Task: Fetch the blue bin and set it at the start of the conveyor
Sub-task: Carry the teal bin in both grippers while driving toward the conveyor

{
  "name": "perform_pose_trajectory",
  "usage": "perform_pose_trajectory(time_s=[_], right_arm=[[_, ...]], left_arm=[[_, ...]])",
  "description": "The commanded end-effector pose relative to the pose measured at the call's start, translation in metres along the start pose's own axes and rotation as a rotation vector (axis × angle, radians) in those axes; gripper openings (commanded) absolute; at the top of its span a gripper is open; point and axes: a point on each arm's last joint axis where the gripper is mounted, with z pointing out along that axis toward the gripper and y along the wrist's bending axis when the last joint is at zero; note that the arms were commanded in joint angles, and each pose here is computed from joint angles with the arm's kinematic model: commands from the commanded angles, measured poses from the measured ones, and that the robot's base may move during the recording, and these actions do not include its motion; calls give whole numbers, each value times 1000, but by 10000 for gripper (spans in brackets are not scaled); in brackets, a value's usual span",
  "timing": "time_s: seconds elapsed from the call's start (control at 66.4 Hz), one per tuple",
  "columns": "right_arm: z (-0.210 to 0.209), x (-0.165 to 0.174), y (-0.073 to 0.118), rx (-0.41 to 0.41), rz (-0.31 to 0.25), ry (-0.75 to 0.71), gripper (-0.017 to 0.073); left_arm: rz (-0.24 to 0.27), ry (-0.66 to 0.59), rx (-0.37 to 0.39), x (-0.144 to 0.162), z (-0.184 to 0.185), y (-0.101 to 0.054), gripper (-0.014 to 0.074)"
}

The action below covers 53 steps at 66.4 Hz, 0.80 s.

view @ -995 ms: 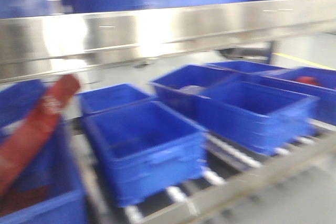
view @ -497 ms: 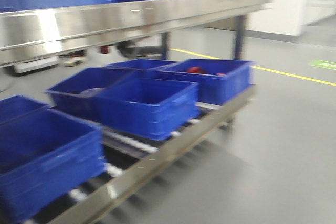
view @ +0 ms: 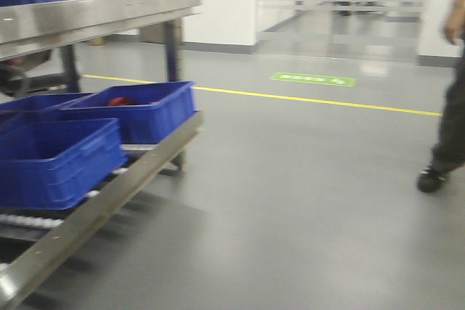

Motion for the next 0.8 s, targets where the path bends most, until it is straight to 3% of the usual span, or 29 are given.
perform_pose_trajectory(time_s=[0.0, 0.784], right_arm=[[-5, -5, -1, 8, -23, -52, -153], [-5, -5, -1, 8, -23, -52, -153]], left_arm=[[6, -76, 35, -8, -9, -4, -111], [6, -76, 35, -8, -9, -4, -111]])
